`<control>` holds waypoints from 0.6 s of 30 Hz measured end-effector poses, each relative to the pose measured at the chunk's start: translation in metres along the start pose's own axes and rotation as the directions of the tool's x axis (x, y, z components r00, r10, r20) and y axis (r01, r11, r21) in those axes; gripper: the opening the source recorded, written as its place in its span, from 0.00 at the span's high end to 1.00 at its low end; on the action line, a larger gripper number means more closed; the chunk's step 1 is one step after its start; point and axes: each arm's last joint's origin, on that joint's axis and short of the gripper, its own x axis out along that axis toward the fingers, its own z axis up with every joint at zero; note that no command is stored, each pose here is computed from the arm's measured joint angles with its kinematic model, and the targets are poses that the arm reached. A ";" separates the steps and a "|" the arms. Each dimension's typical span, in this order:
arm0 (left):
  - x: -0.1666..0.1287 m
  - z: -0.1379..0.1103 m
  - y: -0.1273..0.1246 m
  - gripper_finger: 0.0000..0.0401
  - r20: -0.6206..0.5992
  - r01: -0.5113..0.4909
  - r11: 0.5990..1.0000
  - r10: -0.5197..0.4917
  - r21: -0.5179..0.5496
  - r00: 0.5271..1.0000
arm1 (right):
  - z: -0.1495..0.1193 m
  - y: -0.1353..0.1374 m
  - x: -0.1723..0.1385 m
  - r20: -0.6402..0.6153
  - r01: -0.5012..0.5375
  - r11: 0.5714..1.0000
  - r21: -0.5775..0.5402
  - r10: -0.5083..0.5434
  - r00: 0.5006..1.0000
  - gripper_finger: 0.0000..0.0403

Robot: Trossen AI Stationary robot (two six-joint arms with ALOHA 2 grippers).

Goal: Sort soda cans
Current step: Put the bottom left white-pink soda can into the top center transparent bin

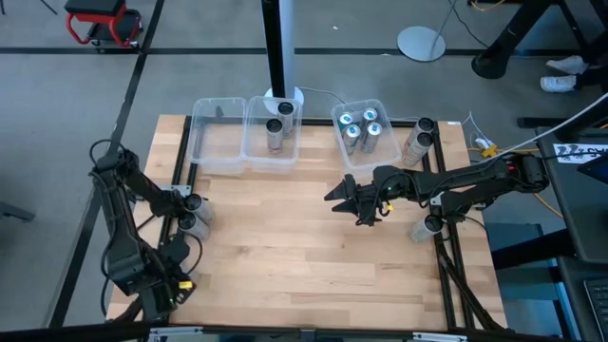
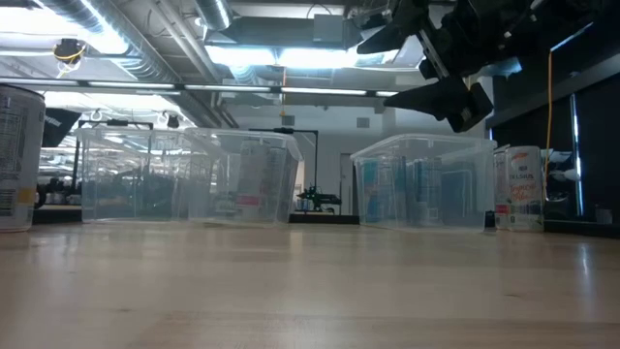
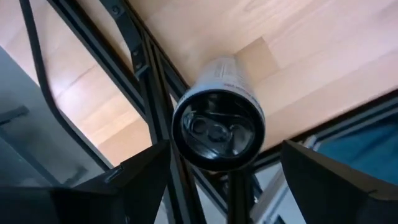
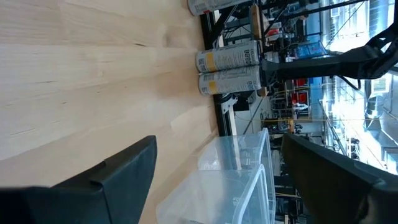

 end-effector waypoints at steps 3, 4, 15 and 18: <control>-0.003 0.002 0.005 0.27 0.012 -0.020 1.000 0.020 -0.018 1.000 | 0.000 0.000 0.000 0.000 0.001 1.000 0.000 -0.001 1.000 0.15; -0.003 0.002 0.008 0.27 0.024 -0.040 0.999 0.040 -0.016 0.999 | 0.000 0.000 0.000 0.000 0.000 1.000 0.000 0.000 1.000 0.15; 0.001 -0.003 0.007 0.27 0.072 0.021 1.000 -0.020 -0.016 0.997 | 0.000 0.001 0.000 -0.001 -0.008 1.000 0.001 0.008 1.000 0.15; 0.001 -0.005 0.007 0.27 0.081 0.036 0.999 -0.035 -0.014 0.996 | 0.000 0.001 0.000 -0.001 -0.008 1.000 0.011 0.008 1.000 0.15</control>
